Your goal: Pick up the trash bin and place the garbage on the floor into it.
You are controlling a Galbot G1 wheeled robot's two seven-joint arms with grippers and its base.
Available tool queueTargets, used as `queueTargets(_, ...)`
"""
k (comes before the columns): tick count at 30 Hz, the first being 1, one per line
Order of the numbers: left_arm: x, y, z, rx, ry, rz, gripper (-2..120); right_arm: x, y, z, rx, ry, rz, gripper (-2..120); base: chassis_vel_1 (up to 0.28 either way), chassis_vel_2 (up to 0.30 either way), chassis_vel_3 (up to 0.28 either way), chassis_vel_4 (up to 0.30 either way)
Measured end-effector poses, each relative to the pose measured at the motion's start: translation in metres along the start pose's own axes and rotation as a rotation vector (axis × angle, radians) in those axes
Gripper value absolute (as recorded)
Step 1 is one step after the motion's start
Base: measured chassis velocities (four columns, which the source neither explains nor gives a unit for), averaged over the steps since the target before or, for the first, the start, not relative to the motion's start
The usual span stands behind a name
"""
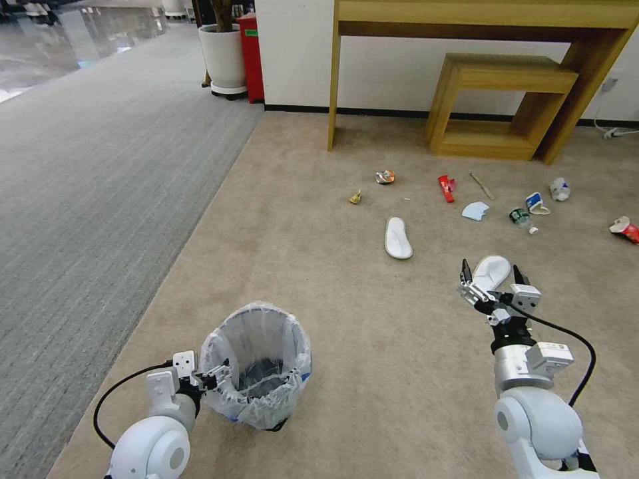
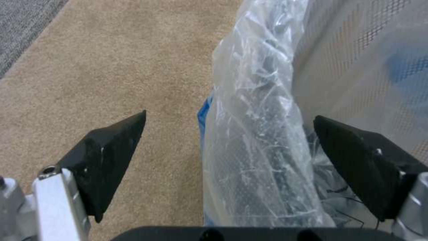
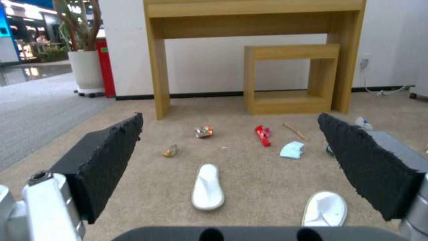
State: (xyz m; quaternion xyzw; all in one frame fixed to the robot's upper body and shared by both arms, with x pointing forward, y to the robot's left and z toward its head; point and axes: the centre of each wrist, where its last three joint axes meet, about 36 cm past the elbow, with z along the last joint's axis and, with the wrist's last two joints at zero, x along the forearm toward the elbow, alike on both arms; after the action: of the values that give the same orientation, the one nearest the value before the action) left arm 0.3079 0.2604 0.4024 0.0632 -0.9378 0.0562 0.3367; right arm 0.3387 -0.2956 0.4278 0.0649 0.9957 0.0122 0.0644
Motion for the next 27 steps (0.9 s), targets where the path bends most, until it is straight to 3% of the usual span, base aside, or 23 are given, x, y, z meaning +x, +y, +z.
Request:
queueTargets(22,-0.0037,-0.0008,0.0043,0.015,0.017,-0.011,97,-0.0006,-0.0003,-0.0004,0.003,-0.003,-0.002,100,0.000,0.000,0.000,0.000)
queueTargets(25,-0.0034,-0.0009,0.0044,0.014,0.017,-0.011,91,-0.0007,-0.0004,-0.0005,0.003,-0.003,-0.002,100,0.000,0.000,0.000,0.000)
queueTargets(27,-0.0028,-0.0012,0.0043,0.014,0.017,-0.009,80,-0.0008,-0.0004,-0.0016,0.004,-0.006,-0.003,100,0.000,0.000,0.000,0.000)
